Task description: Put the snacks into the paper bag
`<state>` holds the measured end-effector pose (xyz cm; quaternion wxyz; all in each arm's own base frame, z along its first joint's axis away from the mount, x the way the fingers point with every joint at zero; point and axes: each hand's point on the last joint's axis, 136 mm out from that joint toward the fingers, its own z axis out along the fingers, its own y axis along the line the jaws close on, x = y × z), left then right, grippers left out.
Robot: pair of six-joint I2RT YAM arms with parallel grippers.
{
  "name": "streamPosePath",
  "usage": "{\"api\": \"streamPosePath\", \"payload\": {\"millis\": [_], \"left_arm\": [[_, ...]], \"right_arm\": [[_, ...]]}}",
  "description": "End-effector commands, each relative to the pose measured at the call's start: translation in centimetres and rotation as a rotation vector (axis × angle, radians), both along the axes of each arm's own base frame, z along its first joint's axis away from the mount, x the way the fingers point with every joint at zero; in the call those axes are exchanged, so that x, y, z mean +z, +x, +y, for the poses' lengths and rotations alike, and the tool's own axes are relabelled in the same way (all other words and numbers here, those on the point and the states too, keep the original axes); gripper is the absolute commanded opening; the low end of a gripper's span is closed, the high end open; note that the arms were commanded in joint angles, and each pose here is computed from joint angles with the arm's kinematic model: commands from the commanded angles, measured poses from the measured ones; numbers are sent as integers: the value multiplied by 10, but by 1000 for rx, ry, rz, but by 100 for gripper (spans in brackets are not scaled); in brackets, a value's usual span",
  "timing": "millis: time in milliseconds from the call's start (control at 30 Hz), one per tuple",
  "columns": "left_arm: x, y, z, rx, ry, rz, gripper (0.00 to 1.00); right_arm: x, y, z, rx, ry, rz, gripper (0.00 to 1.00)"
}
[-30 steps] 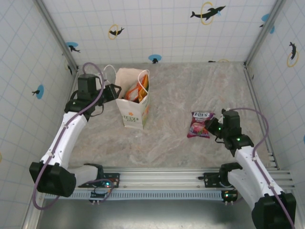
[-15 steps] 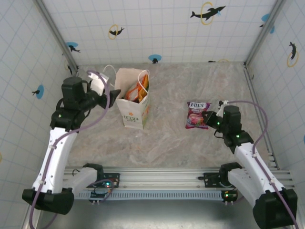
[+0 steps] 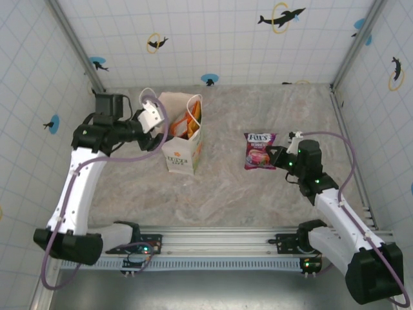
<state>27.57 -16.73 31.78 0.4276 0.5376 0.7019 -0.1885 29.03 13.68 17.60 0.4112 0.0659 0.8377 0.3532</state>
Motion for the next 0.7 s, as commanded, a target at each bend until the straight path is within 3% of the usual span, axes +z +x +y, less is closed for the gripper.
{"api": "streamPosePath", "payload": {"millis": [0,400,500,667], "left_arm": [[-8,-9,-8,-96,21,54,65],[-38,4,-20,-156,92,190,56],[-43,0,-23,-189,78,208,46],[-55,5,-24,-191,93,223,43]], "right_arm": [[48,11,7,28,27,-163,0],[35,10,9,26,44,-152,0],[33,10,8,21,40,-148,0],[29,12,4,1,29,-143,0]]}}
